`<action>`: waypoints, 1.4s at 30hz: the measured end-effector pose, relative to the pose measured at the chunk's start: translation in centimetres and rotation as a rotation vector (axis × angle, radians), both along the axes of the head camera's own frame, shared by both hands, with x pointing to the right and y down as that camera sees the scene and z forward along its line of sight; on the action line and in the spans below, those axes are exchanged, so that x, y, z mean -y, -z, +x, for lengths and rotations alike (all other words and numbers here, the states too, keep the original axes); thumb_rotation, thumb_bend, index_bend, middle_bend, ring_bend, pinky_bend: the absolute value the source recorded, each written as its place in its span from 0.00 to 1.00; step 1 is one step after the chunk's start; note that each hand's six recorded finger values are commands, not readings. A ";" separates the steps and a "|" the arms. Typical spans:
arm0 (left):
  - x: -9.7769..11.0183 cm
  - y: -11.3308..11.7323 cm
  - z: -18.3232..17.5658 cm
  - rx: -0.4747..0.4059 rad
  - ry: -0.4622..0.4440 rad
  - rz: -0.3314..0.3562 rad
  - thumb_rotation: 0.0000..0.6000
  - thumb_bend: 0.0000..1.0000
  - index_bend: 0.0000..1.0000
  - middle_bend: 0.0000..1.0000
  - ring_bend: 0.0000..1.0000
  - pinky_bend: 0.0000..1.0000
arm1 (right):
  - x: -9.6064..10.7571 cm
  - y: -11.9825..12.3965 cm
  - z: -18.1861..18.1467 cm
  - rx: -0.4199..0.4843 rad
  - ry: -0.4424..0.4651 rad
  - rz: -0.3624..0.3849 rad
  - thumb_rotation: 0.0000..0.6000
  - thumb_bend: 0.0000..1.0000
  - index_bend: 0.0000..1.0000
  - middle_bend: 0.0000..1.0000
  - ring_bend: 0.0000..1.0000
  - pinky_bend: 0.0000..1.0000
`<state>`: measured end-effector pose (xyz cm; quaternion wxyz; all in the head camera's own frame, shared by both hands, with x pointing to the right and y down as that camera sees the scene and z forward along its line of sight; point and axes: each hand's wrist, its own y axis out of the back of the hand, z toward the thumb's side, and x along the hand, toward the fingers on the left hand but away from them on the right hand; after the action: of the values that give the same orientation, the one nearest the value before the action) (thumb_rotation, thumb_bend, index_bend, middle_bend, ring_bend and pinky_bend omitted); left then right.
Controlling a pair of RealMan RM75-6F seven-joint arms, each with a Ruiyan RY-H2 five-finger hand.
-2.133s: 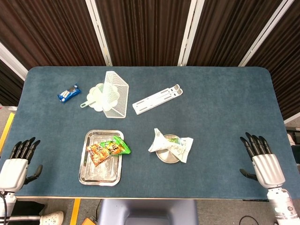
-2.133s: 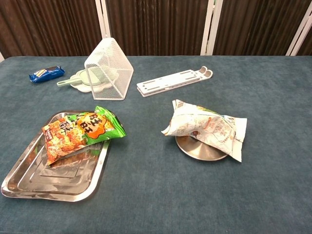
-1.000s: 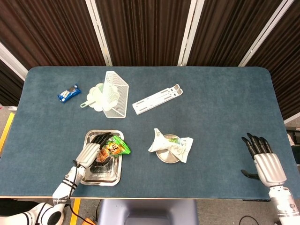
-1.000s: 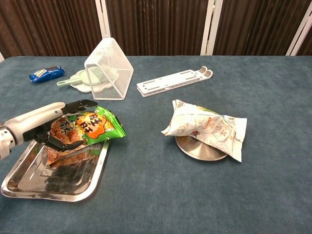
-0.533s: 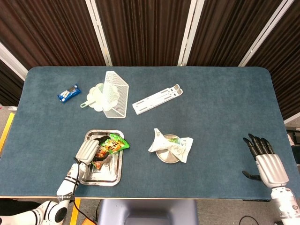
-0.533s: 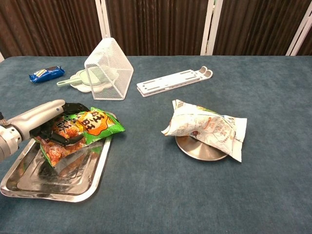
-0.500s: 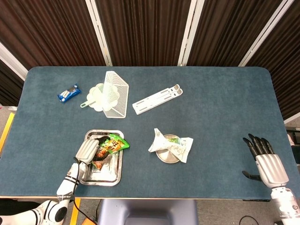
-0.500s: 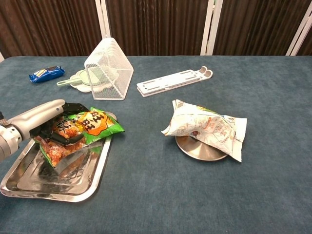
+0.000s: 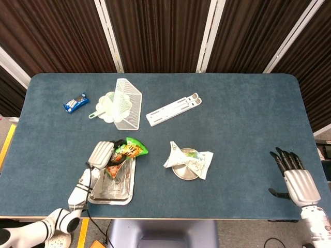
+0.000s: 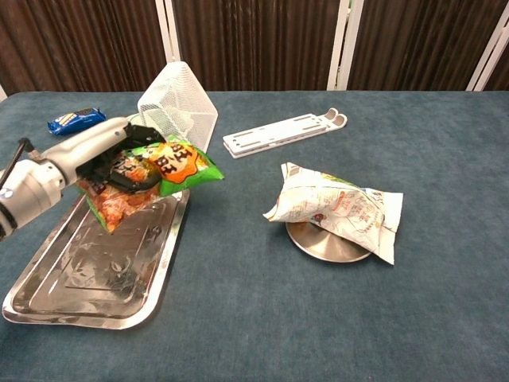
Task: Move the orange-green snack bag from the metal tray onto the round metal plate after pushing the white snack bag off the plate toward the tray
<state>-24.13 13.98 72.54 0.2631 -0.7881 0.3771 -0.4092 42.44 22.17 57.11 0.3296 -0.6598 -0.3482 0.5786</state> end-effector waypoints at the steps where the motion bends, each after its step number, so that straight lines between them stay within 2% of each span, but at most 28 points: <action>1: 0.8 0.0 0.8 -0.001 -0.012 0.013 1.00 0.39 0.42 0.53 0.52 0.74 | 0.1 0.0 0.1 0.002 -0.004 -0.001 1.00 0.10 0.00 0.00 0.00 0.00; 6: 3.8 -0.6 4.5 -0.001 -0.066 0.043 1.00 0.39 0.41 0.52 0.52 0.74 | 0.5 -0.1 0.7 0.002 -0.027 -0.008 1.00 0.10 0.00 0.00 0.00 0.00; 13: 7.6 -2.1 9.3 0.037 -0.132 0.099 1.00 0.39 0.41 0.52 0.52 0.74 | 0.8 -1.2 1.0 -0.001 -0.036 -0.058 1.00 0.10 0.00 0.00 0.00 0.00; 17: 9.0 -2.9 11.9 0.043 -0.169 0.109 1.00 0.39 0.40 0.52 0.51 0.68 | 1.1 -1.6 1.4 -0.003 -0.048 -0.079 1.00 0.10 0.00 0.00 0.00 0.00; 19: 9.2 -3.3 13.1 0.032 -0.191 0.097 1.00 0.38 0.34 0.48 0.45 0.57 | 1.3 -1.7 1.8 -0.006 -0.056 -0.084 1.00 0.10 0.00 0.00 0.00 0.00; 21: 9.0 -3.8 14.1 0.024 -0.212 0.072 1.00 0.37 0.23 0.38 0.33 0.44 | 1.4 -1.9 2.0 -0.012 -0.060 -0.090 1.00 0.10 0.00 0.00 0.00 0.00; 22: 8.7 -4.3 14.6 0.023 -0.226 0.049 1.00 0.37 0.14 0.28 0.24 0.34 | 1.5 -2.1 2.1 -0.016 -0.063 -0.095 1.00 0.10 0.00 0.00 0.00 0.00; 23: 8.4 -4.6 15.0 0.024 -0.239 0.032 1.00 0.37 0.08 0.22 0.18 0.29 | 1.5 -2.2 2.2 -0.018 -0.066 -0.099 1.00 0.10 0.00 0.00 0.00 0.00; 26: 7.4 -5.4 16.3 0.031 -0.285 -0.003 1.00 0.37 0.00 0.06 0.04 0.15 | 1.7 -2.4 2.2 -0.022 -0.067 -0.101 1.00 0.10 0.00 0.00 0.00 0.00; 28: 7.3 -5.4 16.5 0.030 -0.293 -0.004 1.00 0.37 0.00 0.00 0.00 0.07 | 1.7 -2.4 2.2 -0.025 -0.067 -0.100 1.00 0.10 0.00 0.00 0.00 0.00; 36: 8.3 -3.5 16.7 -0.020 -0.295 0.097 1.00 0.37 0.00 0.00 0.00 0.03 | 1.4 -2.2 1.7 -0.017 -0.053 -0.093 1.00 0.10 0.00 0.00 0.00 0.00; 42: 8.6 -2.4 14.5 -0.028 -0.302 0.159 1.00 0.36 0.00 0.00 0.00 0.03 | 1.1 -2.2 0.8 0.007 -0.014 -0.090 1.00 0.10 0.00 0.00 0.00 0.00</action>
<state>-9.65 5.38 74.91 0.3777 -0.8181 0.2893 -0.3230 43.23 21.05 59.28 0.2945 -0.6734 -0.3276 0.5938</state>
